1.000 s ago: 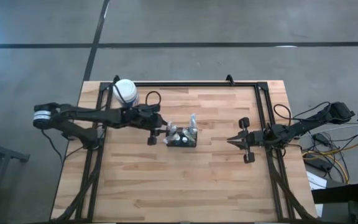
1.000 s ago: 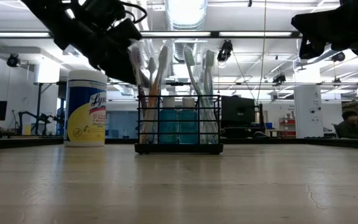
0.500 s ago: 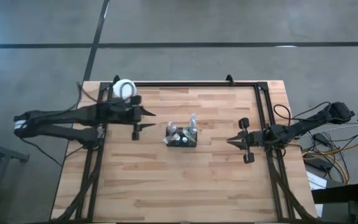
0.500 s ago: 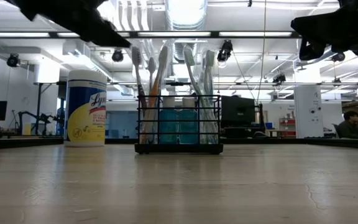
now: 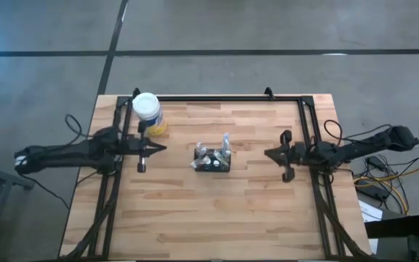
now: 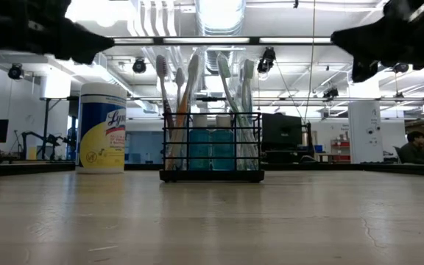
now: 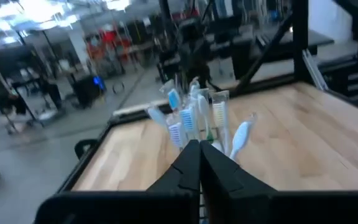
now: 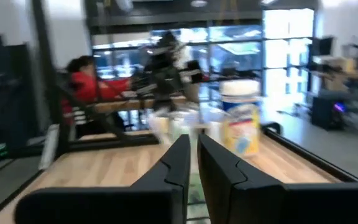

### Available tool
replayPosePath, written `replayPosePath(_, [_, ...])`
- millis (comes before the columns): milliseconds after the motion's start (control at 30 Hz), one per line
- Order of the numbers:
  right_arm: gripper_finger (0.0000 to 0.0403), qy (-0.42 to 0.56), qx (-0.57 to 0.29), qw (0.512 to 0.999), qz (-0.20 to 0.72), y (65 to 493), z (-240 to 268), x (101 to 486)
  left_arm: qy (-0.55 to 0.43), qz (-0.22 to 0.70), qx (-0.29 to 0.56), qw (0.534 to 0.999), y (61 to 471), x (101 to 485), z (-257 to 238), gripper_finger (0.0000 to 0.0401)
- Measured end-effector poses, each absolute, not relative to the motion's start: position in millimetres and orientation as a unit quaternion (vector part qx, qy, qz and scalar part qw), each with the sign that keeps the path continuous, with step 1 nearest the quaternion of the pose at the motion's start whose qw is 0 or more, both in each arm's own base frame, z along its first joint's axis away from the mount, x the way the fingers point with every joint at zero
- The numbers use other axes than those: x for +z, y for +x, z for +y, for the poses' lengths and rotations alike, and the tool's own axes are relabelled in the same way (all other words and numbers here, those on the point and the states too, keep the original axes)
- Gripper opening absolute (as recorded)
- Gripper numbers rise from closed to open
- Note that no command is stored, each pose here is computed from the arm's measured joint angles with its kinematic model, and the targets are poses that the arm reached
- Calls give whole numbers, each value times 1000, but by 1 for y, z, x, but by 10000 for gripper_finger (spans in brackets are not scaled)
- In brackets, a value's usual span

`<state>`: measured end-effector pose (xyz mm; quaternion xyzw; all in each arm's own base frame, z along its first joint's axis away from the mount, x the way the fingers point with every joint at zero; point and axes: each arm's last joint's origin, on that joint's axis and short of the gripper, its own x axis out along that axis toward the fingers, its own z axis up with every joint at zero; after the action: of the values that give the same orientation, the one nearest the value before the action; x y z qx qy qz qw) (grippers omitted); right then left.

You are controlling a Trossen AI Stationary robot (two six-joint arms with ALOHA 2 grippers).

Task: Pick & Place toothbrushing station
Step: Return to Home Position

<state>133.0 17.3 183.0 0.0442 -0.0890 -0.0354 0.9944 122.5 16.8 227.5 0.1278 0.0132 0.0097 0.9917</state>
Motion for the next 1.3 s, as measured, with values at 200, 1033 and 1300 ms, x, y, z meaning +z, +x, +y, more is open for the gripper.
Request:
replayPosePath(200, [28, 51, -72, 994, -71, 134, 1, 179, 108, -12, 10, 994, 113, 198, 15, 3])
replayPosePath(1033, [8, 27, -73, 995, -58, 132, 2, 178, 96, 6, 23, 995, 95, 171, 13, 1])
replayPosePath(1300, [8, 55, -74, 994, -59, 128, -2, 178, 105, 18, 29, 994, 92, 179, 13, 1])
